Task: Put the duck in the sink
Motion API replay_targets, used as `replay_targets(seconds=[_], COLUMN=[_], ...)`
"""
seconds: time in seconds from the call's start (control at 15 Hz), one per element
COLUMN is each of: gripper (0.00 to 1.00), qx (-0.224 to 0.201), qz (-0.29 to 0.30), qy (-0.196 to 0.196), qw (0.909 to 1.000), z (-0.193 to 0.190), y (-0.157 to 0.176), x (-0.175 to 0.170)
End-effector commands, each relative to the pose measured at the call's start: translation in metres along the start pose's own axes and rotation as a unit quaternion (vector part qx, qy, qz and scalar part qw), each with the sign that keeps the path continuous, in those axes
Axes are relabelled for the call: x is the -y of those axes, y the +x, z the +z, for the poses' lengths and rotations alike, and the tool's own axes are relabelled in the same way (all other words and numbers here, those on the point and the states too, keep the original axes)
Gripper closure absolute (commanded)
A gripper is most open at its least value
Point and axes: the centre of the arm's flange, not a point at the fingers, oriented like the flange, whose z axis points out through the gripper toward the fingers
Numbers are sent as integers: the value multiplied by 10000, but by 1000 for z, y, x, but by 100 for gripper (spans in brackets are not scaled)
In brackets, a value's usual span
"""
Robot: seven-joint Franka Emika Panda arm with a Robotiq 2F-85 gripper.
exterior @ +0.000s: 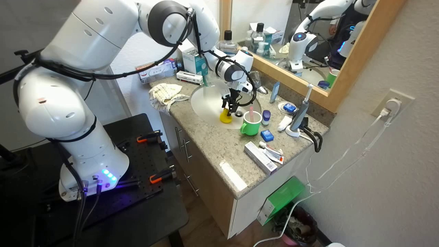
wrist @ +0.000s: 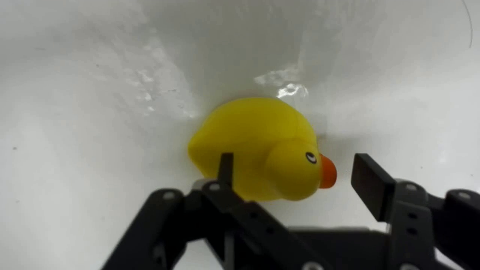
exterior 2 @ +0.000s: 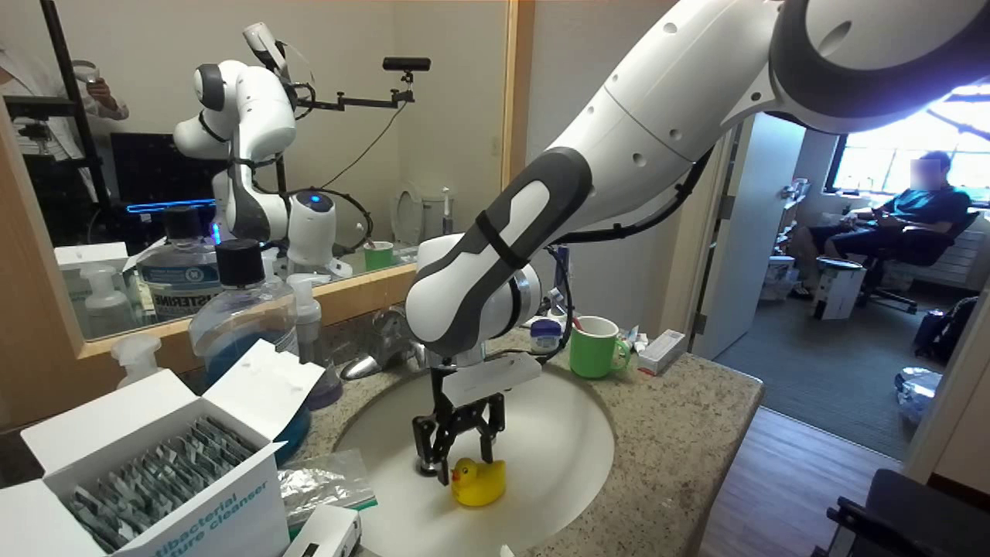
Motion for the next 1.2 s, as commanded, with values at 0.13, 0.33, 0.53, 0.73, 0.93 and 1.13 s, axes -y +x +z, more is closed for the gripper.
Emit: replay_targets(seconds=[0.13,0.33,0.53,0.73,0.93,1.13], gripper=[0,0,0,0,0,0], qx=[-259,-386,-549,-729,-801,-863], qz=[4,-25,-41,-69,-78,-68], qy=[49,61,92,112,137,159], qw=[9997,9992,9984,9973,9967,9961], z=[-15,-22,-30,-38,-42,-43], y=[-3,-12,-20,-25,-27,-31], x=[3,3,5,9,10,8])
